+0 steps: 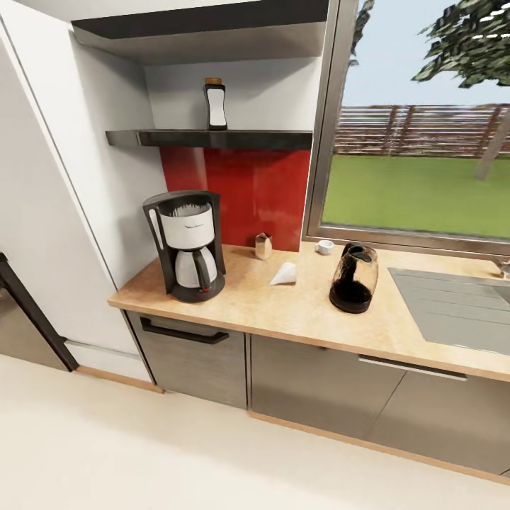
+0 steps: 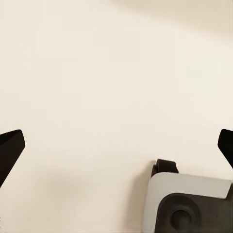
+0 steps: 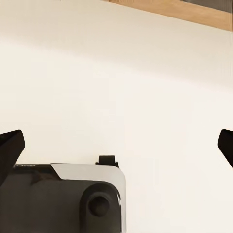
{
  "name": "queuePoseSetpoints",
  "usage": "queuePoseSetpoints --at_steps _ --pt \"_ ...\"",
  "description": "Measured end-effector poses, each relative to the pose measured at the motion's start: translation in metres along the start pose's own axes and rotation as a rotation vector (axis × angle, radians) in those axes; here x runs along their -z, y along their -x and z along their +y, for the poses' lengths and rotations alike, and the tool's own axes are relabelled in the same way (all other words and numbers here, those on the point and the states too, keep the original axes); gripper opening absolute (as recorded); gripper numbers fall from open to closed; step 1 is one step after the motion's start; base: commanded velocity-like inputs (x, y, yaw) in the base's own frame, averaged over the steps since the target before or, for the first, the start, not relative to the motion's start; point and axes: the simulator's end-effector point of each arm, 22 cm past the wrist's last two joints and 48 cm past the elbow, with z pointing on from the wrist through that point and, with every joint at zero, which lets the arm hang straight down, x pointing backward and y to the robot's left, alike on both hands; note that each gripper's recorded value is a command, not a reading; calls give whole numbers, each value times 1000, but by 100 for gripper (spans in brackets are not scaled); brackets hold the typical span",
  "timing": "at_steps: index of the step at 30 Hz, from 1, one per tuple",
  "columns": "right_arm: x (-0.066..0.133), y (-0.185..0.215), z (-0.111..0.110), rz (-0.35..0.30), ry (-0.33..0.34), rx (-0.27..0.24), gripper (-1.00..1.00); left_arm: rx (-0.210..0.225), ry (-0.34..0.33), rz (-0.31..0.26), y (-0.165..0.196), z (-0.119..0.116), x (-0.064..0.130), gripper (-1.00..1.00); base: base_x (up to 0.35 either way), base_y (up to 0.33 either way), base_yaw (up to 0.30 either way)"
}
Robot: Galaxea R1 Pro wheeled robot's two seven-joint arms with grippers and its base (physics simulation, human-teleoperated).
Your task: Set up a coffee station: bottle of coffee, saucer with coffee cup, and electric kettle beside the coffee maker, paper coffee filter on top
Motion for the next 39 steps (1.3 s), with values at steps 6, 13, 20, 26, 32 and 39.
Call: queuePoseSetpoints --at_steps 6,13,20,26,32,39 --pt "0 3 1 -7 0 -7 100 -19 5 117 -56 4 8 100 0 0 -29" --pt "10 129 41 -262 53 -22 100 -47 29 354 -130 23 28 100 0 0 -7" --pt "48 308 130 -469 176 66 100 -55 31 365 -132 26 29 100 0 0 0" --pt "74 415 156 -571 206 68 100 -55 35 368 -132 29 29 100 106 0 0" --pt "104 500 158 -659 203 79 100 -56 35 373 -134 29 30 100 295 0 0" --pt "126 549 157 -701 196 88 100 -56 34 375 -135 28 30 100 253 0 0"
